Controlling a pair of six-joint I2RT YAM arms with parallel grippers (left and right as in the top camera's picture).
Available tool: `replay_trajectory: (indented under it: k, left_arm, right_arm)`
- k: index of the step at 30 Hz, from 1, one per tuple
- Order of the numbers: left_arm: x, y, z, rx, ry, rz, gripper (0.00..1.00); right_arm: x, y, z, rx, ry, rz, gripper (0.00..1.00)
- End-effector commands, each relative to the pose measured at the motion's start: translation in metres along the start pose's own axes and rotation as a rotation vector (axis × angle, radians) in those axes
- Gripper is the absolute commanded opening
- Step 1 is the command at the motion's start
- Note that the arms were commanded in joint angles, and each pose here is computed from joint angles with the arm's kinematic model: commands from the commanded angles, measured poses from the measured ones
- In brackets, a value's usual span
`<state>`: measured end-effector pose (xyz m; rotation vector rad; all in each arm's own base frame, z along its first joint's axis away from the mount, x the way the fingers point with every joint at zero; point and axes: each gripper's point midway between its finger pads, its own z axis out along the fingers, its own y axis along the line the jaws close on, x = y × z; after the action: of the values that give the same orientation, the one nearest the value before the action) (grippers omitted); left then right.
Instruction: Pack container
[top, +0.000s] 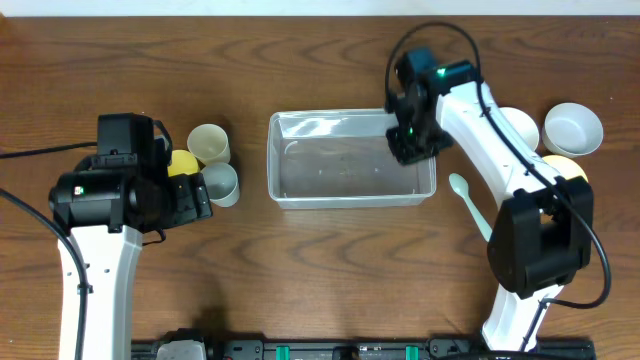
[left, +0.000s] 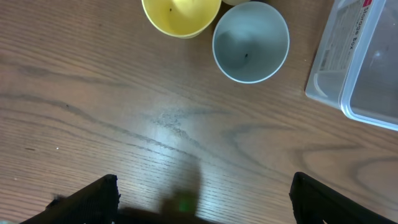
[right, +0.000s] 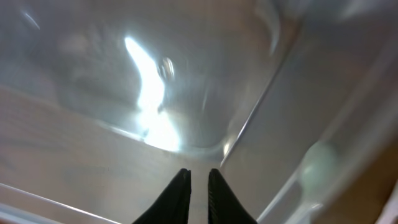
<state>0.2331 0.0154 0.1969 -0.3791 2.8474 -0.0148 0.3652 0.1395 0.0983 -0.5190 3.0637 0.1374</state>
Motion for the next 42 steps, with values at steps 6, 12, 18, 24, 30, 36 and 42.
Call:
replay_trajectory:
  k: [6,12,18,24,30,36,42]
  left_arm:
    - [-0.030,-0.009,-0.005,0.020,-0.120,0.083,0.84]
    - [-0.046,-0.032,0.016,0.039,-0.113,0.166,0.72]
    - [-0.052,-0.054,0.067,0.030,0.008,0.237,0.73]
    - [-0.051,-0.056,0.115,0.005,0.125,0.241,0.73]
    - [-0.040,-0.054,0.149,-0.019,0.234,0.243,0.73]
    - [-0.035,-0.053,0.160,-0.026,0.269,0.244,0.72]
    - [-0.036,-0.054,0.160,-0.025,0.266,0.246,0.36]
  right_arm:
    - [-0.037,-0.021,-0.159,0.082,-0.472,0.077,0.89]
    - [-0.005,-0.062,-0.204,0.096,-0.557,0.239,0.99]
    - [0.019,-0.085,-0.189,0.110,-0.458,0.314,0.99]
    - [0.024,-0.085,-0.171,0.107,-0.409,0.318,0.99]
    - [0.025,-0.086,-0.160,0.105,-0.387,0.319,0.99]
    - [0.027,-0.086,-0.154,0.104,-0.369,0.320,0.99]
    - [0.027,-0.086,-0.154,0.104,-0.369,0.320,0.96]
